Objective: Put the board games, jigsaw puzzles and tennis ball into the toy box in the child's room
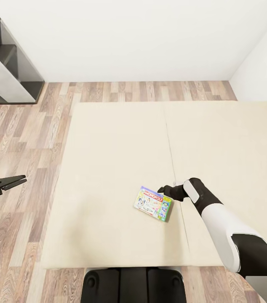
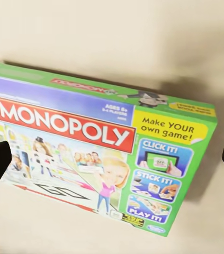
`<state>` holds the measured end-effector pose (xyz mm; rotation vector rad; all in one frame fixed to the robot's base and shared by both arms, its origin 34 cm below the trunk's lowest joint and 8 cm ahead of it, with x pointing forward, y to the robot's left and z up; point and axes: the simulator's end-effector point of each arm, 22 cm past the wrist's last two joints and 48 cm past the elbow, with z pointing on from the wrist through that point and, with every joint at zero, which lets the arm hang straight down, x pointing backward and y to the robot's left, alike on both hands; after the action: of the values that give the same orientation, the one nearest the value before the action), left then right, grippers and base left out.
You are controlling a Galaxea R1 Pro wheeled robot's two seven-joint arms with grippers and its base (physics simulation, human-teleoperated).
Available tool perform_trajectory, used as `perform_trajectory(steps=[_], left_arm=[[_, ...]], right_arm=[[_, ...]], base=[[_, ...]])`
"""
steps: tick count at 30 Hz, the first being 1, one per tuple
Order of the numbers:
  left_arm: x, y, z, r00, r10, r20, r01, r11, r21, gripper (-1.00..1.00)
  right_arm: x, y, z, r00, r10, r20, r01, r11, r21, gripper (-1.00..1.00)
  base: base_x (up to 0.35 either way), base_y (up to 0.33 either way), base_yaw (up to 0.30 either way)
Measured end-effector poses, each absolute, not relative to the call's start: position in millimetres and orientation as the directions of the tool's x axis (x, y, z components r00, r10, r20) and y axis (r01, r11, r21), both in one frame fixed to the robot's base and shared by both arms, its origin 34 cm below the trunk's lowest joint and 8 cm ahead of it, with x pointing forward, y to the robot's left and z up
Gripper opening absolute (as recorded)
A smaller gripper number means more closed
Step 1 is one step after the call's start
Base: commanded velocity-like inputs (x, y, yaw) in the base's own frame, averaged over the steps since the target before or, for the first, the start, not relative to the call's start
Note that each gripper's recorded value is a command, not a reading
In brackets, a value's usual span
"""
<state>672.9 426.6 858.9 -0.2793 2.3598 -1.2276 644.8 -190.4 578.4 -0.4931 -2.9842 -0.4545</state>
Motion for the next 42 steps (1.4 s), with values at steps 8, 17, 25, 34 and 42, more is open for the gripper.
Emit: perform_trajectory(steps=[8,17,25,34,42], left_arm=[[671,427,853,-0.875,-0.381,-0.298,0.024,0.581,-0.814,1.0],[669,427,845,-0.879,-0.382,-0.285,0.012,0.58,-0.814,1.0],[667,427,838,-0.883,-0.382,-0.274,0.001,0.581,-0.814,1.0],[665,427,830,-0.886,-0.383,-0.261,-0.011,0.581,-0.814,1.0],[663,427,823,-0.889,-0.383,-0.25,-0.021,0.581,-0.814,1.0]], right_arm=[[640,-190,573,-0.943,0.302,0.139,0.329,0.904,0.273,1.0],[634,-190,565,-0.941,0.302,0.152,0.333,0.904,0.268,1.0],[628,-189,559,-0.939,0.301,0.165,0.336,0.904,0.265,1.0],[622,-189,551,-0.937,0.301,0.178,0.34,0.904,0.26,1.0],[616,-190,544,-0.934,0.301,0.19,0.343,0.904,0.255,1.0]], base=[[0.0,0.0,0.0],[0.0,0.0,0.0],[0.0,0.0,0.0],[0.0,0.0,0.0],[0.0,0.0,0.0]])
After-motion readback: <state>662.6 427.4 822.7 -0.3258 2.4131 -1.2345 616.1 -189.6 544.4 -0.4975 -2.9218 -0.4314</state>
